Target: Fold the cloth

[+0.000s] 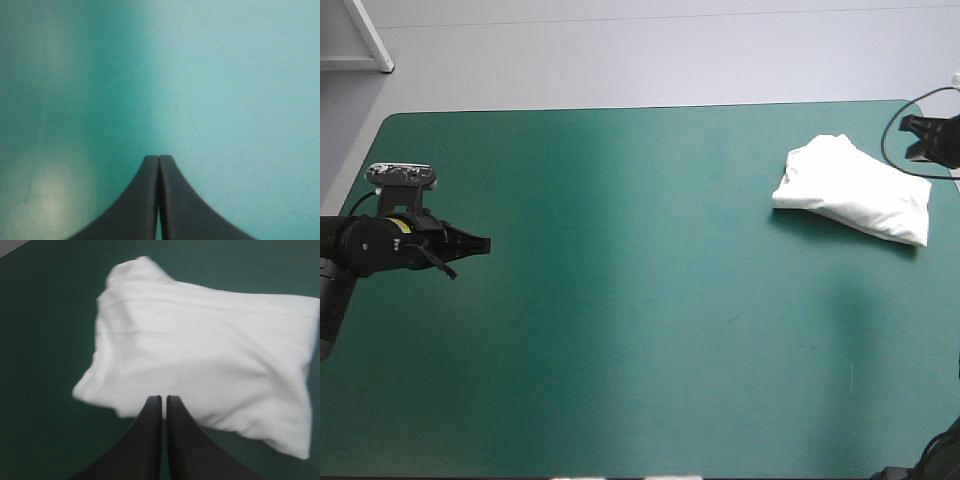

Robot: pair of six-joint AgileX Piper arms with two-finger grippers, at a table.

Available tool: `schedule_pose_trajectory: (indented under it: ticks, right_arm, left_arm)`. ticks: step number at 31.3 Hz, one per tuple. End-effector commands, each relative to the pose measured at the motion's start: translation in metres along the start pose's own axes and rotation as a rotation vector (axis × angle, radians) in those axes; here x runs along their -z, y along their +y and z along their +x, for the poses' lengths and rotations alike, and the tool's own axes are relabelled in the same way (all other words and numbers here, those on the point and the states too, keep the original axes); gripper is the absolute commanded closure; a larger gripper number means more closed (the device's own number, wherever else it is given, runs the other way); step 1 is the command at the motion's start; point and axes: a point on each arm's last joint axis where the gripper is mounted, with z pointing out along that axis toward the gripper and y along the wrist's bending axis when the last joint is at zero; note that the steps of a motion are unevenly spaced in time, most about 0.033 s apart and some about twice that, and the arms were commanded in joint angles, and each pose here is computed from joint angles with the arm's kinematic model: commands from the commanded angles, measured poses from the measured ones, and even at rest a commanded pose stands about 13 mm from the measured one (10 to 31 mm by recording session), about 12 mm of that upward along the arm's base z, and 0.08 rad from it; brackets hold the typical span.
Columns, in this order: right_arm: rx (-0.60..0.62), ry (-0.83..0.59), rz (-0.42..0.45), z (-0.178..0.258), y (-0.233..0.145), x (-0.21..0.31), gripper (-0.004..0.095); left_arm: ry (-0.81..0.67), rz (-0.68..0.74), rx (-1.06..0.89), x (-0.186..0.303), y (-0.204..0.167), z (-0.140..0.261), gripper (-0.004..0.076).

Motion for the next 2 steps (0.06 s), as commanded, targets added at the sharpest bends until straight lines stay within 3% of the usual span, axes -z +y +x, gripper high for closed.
schedule_pose_trajectory:
  ticks: [1, 2]
  right_arm:
    - [0.202, -0.102, 0.004, 0.016, 0.065, 0.052, 0.0909]
    - [0.262, -0.146, 0.049, 0.028, 0.085, 0.060, 0.0909]
  left_arm:
    - [-0.169, 0.020, 0.011, 0.014, -0.003, -0.015, 0.0732]
    - [-0.192, 0.019, 0.008, 0.015, -0.003, -0.017, 0.0732]
